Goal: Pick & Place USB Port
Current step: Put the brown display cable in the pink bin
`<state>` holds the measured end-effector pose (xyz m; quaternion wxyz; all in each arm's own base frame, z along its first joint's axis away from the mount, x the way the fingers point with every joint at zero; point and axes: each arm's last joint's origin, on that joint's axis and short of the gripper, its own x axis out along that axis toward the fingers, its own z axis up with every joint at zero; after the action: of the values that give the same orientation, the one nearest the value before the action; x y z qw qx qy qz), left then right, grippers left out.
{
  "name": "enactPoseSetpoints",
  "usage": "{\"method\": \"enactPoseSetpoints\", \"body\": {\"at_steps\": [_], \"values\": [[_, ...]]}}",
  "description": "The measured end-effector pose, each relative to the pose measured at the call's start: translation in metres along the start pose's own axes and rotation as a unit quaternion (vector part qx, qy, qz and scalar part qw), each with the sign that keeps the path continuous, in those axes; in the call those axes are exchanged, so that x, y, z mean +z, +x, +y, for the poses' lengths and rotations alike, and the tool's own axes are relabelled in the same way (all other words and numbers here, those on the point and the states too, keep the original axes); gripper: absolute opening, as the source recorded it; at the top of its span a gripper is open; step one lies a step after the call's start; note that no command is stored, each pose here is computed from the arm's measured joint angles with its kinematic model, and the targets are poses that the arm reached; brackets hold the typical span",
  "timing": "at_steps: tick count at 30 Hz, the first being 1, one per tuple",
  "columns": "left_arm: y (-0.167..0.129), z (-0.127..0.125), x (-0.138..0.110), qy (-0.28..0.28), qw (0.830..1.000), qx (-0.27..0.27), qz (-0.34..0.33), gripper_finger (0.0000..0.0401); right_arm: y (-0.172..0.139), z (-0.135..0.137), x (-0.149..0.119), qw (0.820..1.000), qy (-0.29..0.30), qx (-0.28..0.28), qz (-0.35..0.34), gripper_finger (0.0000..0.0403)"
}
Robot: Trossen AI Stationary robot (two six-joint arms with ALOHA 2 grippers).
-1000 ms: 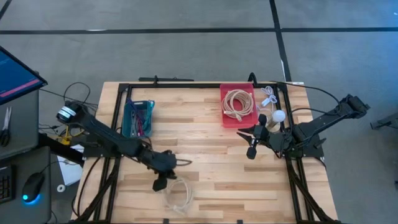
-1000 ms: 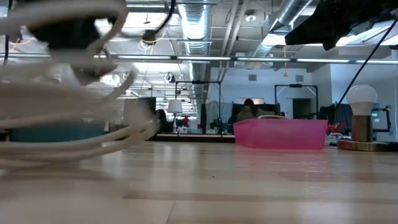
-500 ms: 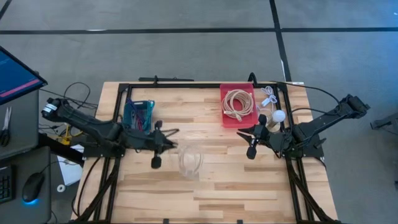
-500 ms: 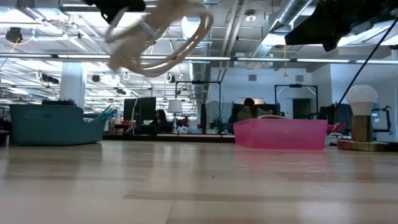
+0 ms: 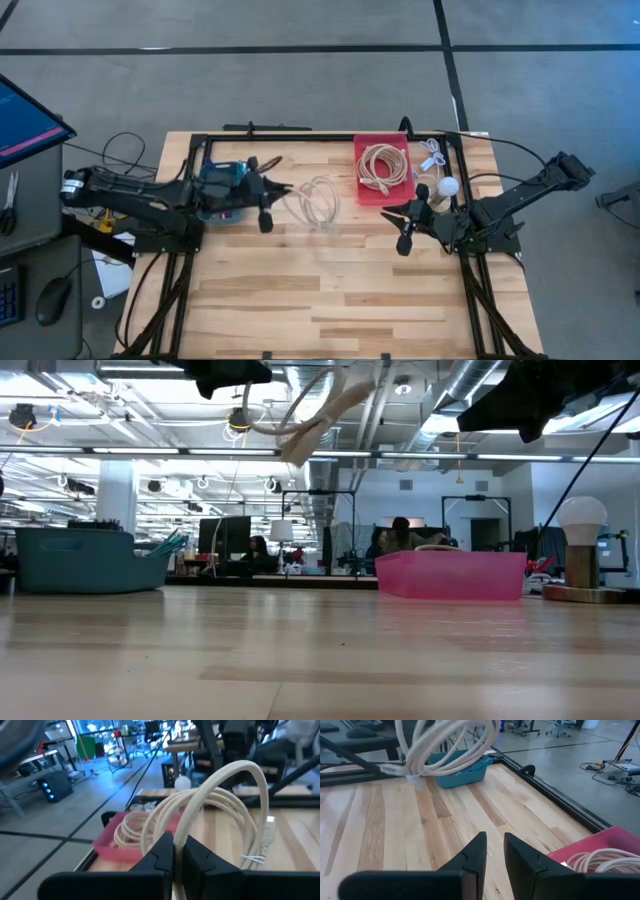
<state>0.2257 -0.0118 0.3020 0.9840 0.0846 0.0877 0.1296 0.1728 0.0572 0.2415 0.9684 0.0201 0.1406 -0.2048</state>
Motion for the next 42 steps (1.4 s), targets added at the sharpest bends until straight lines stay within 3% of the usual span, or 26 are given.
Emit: {"method": "enactPoseSetpoints", "body": {"at_steps": [9,19,25,33,37,42], "values": [[0.016,0.025,-0.001,-0.018,0.999,0.022,-0.024,0.0013,0.011,-0.007,0.005,0.998,0.053,-0.031,-0.014,0.0059],[0.038,0.026,-0.014,-0.017,1.000,-0.011,-0.007,0.0013,0.049,0.002,0.007,0.994,0.080,-0.047,-0.056,0.0059],[0.041,0.025,-0.016,-0.016,1.000,-0.013,-0.003,0.0013,0.065,0.000,0.013,0.989,0.121,0.035,-0.075,0.0081],[0.041,0.024,-0.016,-0.014,0.999,-0.035,-0.007,0.0013,0.079,-0.016,0.015,0.967,0.221,0.123,-0.041,0.0156],[0.041,0.024,-0.016,-0.014,0.999,-0.035,-0.007,0.0013,0.082,-0.023,0.016,0.961,0.239,0.137,-0.036,0.0189],[0.041,0.024,-0.016,-0.014,0.999,-0.035,-0.007,0.0013,0.086,-0.023,0.021,0.948,0.248,0.195,-0.052,0.0206]]}}
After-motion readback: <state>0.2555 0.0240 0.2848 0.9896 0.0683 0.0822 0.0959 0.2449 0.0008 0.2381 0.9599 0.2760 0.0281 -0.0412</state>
